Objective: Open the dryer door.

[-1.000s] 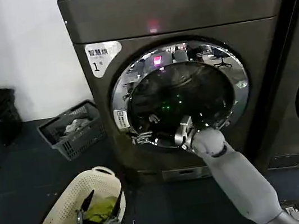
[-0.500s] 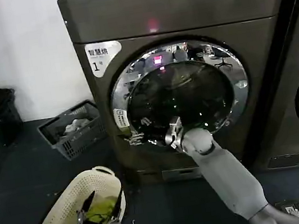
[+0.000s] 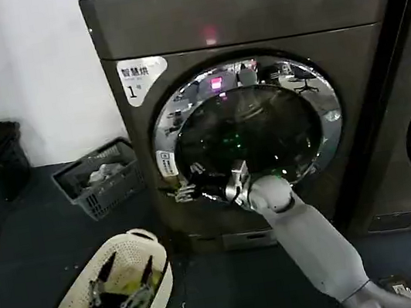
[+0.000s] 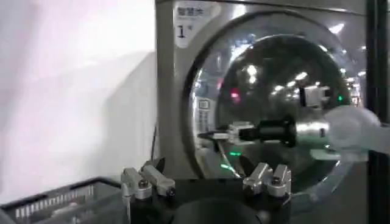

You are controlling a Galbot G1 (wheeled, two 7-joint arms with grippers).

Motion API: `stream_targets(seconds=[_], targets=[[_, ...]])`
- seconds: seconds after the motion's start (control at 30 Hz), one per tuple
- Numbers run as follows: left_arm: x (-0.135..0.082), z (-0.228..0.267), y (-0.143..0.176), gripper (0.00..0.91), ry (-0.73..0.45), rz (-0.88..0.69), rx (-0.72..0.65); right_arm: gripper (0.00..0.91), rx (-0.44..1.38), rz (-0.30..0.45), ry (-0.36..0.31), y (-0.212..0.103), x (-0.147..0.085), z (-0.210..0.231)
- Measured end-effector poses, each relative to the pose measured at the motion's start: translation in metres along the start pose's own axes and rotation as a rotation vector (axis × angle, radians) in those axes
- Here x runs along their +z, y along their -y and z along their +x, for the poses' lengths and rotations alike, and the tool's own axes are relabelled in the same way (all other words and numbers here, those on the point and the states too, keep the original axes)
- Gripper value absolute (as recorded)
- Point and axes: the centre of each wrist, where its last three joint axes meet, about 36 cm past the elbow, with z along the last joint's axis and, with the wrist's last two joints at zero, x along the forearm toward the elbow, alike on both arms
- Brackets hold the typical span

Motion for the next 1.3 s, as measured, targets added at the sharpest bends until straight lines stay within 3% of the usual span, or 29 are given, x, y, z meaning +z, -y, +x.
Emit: stream_targets(seconds=[0.4, 0.83, 1.3], targets=[[0.000, -0.007, -0.052, 0.907, 0.017, 0.018, 0.086, 0.907, -0.142, -0.006, 0.026, -0.005, -0.004, 0.021], [-0.008, -0.006, -0.107, 0.907, 0.006, 0.004, -0.044, 0.907, -0.273, 0.018, 0.041, -0.012, -0.007, 0.043], [-0.017, -0.016, -0.145, 0.907, 0.021, 0.041, -0.066, 0.907, -0.448, 0.033, 0.032, -0.025, -0.007, 0.068]])
